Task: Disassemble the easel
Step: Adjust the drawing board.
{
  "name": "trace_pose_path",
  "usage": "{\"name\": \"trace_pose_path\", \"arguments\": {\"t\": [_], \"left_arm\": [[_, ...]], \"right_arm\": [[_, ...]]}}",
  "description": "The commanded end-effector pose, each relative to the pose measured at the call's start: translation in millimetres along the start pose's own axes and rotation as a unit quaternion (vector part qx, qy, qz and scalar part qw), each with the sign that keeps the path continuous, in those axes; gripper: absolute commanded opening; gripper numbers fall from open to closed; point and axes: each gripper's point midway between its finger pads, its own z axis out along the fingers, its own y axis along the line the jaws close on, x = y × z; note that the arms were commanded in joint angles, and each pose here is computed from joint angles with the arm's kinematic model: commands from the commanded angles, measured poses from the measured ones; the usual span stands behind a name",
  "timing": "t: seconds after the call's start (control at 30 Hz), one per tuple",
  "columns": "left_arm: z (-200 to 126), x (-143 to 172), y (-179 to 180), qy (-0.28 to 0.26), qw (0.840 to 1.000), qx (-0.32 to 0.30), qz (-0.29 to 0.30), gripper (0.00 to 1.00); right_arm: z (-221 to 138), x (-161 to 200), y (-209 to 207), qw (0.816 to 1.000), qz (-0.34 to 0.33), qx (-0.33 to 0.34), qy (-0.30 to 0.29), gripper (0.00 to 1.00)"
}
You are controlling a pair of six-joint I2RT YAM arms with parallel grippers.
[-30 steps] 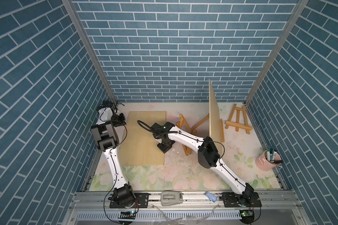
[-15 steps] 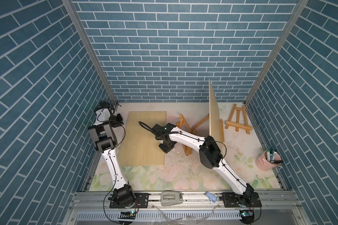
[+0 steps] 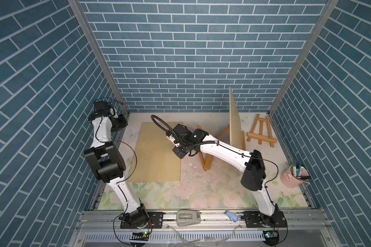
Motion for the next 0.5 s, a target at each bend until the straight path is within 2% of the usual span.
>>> {"name": "trace_pose_path", "arguments": {"t": [0.0, 0.17, 0.3, 0.47], "left_arm": [[-22.0, 15.2, -28.2, -0.002, 0.999, 0.032, 0.017, 0.25], [-57.8, 51.3, -74.8, -0.005, 0.996, 0.064, 0.056, 0.29], [-79.1, 92.2, -125.9, -0.013, 0.989, 0.112, 0.099, 0.3], [-102.4, 147.8, -178.4, -0.022, 0.973, 0.187, 0.136, 0.37]], "right_arm": [[-55.3, -41.6, 12.3, 0.993, -0.042, -0.037, -0.107, 0.18], [-119.3, -63.6, -6.1, 0.982, -0.034, -0.015, -0.184, 0.2], [-169.1, -67.2, -55.7, 0.972, 0.021, 0.071, -0.225, 0.28], [-208.9, -52.6, -107.3, 0.957, 0.092, 0.115, -0.25, 0.32]]}}
